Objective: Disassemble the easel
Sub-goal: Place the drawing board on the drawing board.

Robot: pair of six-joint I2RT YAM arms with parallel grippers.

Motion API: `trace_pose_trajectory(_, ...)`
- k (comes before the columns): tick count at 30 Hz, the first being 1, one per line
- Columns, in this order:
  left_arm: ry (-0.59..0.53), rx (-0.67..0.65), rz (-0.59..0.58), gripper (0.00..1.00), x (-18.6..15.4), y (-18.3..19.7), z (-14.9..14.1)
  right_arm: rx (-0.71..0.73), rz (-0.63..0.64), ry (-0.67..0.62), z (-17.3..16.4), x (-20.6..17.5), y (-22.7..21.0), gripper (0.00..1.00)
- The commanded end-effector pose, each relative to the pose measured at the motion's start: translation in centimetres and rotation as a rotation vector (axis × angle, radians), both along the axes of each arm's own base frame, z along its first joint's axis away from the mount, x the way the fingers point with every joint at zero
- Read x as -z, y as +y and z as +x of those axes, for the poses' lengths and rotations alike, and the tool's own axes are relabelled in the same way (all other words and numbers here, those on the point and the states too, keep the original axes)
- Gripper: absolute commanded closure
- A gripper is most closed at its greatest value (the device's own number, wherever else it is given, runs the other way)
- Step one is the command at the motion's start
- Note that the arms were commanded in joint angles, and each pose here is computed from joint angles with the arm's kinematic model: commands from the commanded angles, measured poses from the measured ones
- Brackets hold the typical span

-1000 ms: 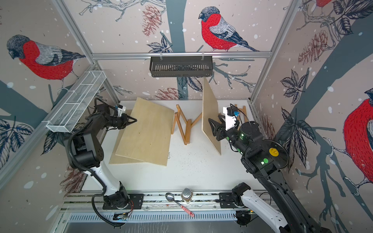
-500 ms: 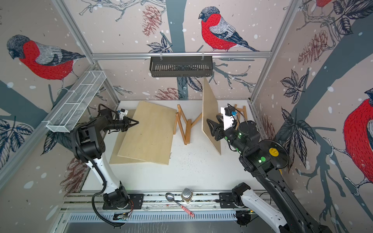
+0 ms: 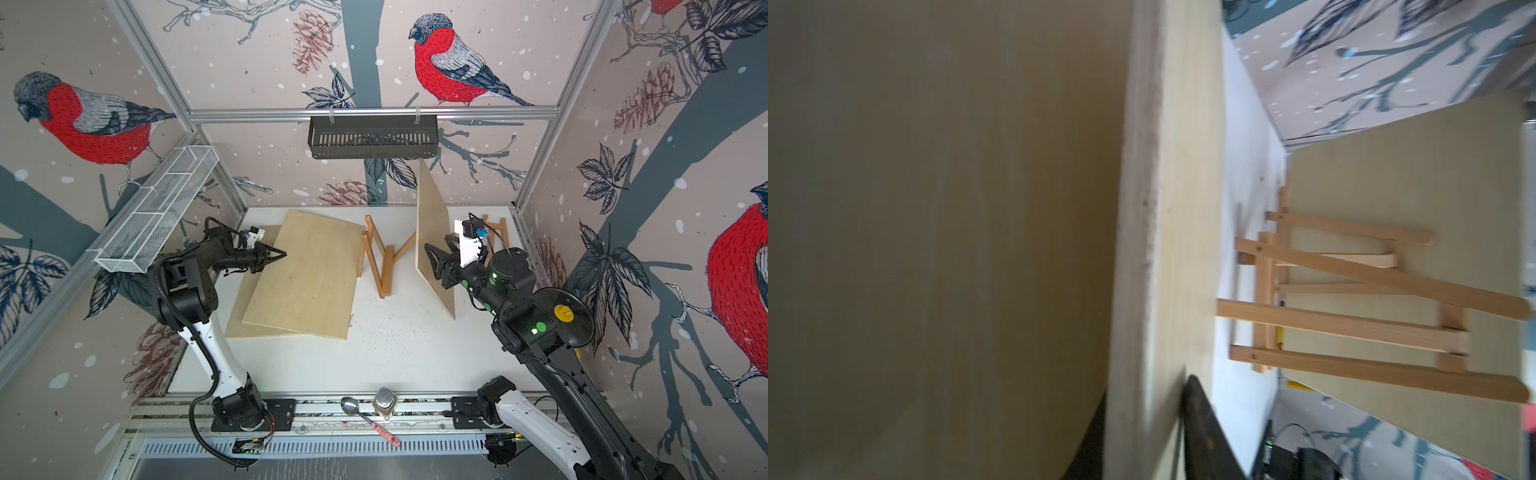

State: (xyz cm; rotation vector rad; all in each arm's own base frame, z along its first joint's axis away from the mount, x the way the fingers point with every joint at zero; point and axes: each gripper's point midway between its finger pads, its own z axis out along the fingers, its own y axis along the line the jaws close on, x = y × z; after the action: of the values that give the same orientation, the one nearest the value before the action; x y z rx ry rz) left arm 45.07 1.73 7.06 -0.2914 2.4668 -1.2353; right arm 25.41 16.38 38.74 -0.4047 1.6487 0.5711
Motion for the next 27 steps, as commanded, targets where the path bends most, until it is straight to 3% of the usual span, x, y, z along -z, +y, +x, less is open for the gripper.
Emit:
trace_pose_trajectory(1, 0.545, -0.179, 0.885, 0.68, 8.7, 13.4, -8.1, -0.015, 0.007, -0.026, -0.1, -0.6, 0.2, 0.41)
trace_pose_trajectory(4, 0.558, -0.186, 0.901, 0.61, 8.7, 13.8, -8.3, -0.013, 0.006, -0.025, -0.1, -0.5, 0.2, 0.41)
trace_pose_trajectory(14, 0.541, -0.207, 0.903, 0.51, 8.0, 14.0, -7.9, -0.015, -0.003, -0.018, 0.2, -0.2, 0.4, 0.41)
trace_pose_trajectory(20, 0.472, -0.232, 0.85, 0.55, 5.8, 13.3, -6.6, -0.001, -0.016, -0.012, 0.5, 0.1, 0.3, 0.4)
trace_pose_trajectory(27, 0.3, -0.283, 0.741, 0.7, -1.7, 10.3, -4.8, 0.063, -0.056, -0.029, 0.8, -0.1, -0.9, 0.39)
